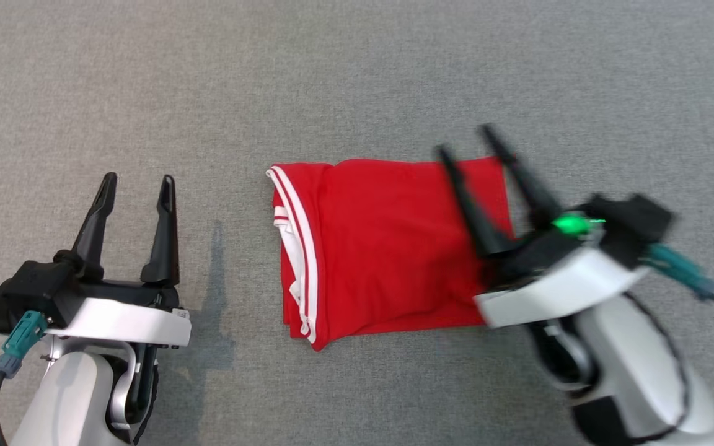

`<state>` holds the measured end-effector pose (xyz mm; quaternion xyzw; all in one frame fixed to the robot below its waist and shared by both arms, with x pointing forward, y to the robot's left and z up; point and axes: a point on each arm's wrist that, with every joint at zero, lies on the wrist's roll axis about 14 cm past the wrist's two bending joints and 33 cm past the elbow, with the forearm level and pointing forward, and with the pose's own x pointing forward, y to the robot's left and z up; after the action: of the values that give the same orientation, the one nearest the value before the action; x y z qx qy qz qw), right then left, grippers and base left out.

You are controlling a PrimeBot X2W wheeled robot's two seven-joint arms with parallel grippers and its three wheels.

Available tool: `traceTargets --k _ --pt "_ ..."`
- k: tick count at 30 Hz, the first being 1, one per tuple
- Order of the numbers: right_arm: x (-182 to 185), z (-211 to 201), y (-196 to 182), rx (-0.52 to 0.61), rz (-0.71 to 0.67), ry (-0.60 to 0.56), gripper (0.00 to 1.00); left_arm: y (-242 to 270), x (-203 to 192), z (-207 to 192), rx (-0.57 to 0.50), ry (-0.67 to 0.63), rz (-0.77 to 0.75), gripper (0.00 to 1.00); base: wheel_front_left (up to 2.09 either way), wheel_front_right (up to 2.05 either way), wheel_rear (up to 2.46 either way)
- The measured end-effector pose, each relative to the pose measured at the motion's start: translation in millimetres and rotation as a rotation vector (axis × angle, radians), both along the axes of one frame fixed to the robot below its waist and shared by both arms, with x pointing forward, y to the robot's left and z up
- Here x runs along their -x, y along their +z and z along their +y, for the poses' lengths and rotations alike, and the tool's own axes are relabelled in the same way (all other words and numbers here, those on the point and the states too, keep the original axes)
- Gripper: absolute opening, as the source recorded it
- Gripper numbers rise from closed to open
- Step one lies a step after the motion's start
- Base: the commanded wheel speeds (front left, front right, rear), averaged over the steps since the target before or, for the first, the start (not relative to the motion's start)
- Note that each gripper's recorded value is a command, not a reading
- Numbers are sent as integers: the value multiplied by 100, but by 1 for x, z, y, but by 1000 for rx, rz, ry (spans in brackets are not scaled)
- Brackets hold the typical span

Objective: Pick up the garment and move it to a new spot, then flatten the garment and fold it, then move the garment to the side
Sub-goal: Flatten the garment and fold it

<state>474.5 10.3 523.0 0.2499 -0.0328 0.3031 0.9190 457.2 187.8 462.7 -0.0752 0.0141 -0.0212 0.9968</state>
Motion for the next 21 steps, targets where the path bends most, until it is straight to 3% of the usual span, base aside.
traceTargets --k 5,11,16,21 --pt "-6 -82 11 129 -99 -223 100 8 2 3 -11 21 -20 100 0 0 0" --pt "8 -158 8 313 -92 -411 100 21 9 9 -24 46 -50 100 0 0 0" --pt "29 -190 -7 401 -16 -483 100 30 18 10 -32 53 -64 100 0 0 0" --pt "49 -192 -11 399 27 -498 100 39 34 9 -39 57 -66 100 0 0 0"
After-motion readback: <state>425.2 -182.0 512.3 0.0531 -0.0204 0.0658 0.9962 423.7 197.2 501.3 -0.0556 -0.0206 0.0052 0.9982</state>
